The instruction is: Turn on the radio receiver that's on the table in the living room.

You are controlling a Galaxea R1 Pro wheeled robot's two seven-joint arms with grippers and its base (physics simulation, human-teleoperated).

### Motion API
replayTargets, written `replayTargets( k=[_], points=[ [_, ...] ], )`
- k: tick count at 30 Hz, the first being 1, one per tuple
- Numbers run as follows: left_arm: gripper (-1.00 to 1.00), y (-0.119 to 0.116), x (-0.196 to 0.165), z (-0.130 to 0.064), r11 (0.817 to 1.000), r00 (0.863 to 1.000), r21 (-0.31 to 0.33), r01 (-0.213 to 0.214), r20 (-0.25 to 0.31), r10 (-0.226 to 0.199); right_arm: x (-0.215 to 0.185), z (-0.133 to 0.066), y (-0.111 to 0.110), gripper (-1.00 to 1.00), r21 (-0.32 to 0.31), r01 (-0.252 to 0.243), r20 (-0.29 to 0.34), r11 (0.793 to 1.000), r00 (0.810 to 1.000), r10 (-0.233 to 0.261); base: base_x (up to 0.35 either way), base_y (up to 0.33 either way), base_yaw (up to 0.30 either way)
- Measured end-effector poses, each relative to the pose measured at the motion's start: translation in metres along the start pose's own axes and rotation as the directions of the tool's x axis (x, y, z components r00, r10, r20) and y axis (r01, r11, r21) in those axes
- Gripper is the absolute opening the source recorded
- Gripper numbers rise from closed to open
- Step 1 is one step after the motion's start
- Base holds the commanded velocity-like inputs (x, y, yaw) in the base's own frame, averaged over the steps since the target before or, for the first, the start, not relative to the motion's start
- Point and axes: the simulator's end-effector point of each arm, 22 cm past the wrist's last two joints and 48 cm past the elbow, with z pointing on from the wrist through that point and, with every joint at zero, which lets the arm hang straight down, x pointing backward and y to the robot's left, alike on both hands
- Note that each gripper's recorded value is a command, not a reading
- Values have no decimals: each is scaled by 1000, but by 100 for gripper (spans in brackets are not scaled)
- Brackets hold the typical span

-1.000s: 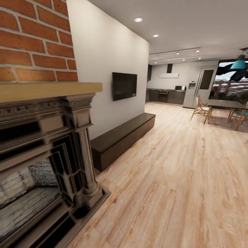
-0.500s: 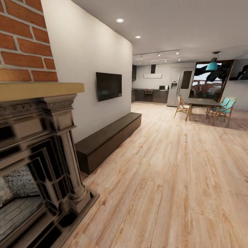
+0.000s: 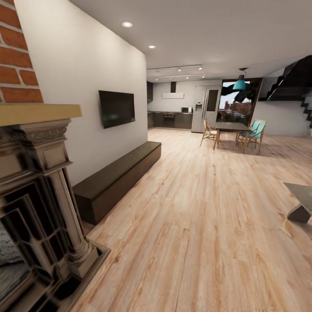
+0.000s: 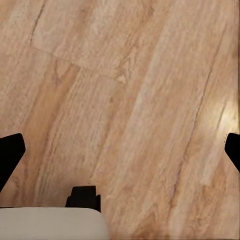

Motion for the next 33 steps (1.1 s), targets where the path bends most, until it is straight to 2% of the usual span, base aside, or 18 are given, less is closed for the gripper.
replayTargets(
  k=[26,33],
  points=[
    [100,0,0,0,1000,1000,-2,0,0,0,0,0,0,100,0,0,0,1000,1000,0,0,0,-272],
    [100,1,-1,0,1000,1000,-2,-2,1,2,-1,0,0,100,0,0,3,1000,1000,0,200,0,-272]
  ],
)
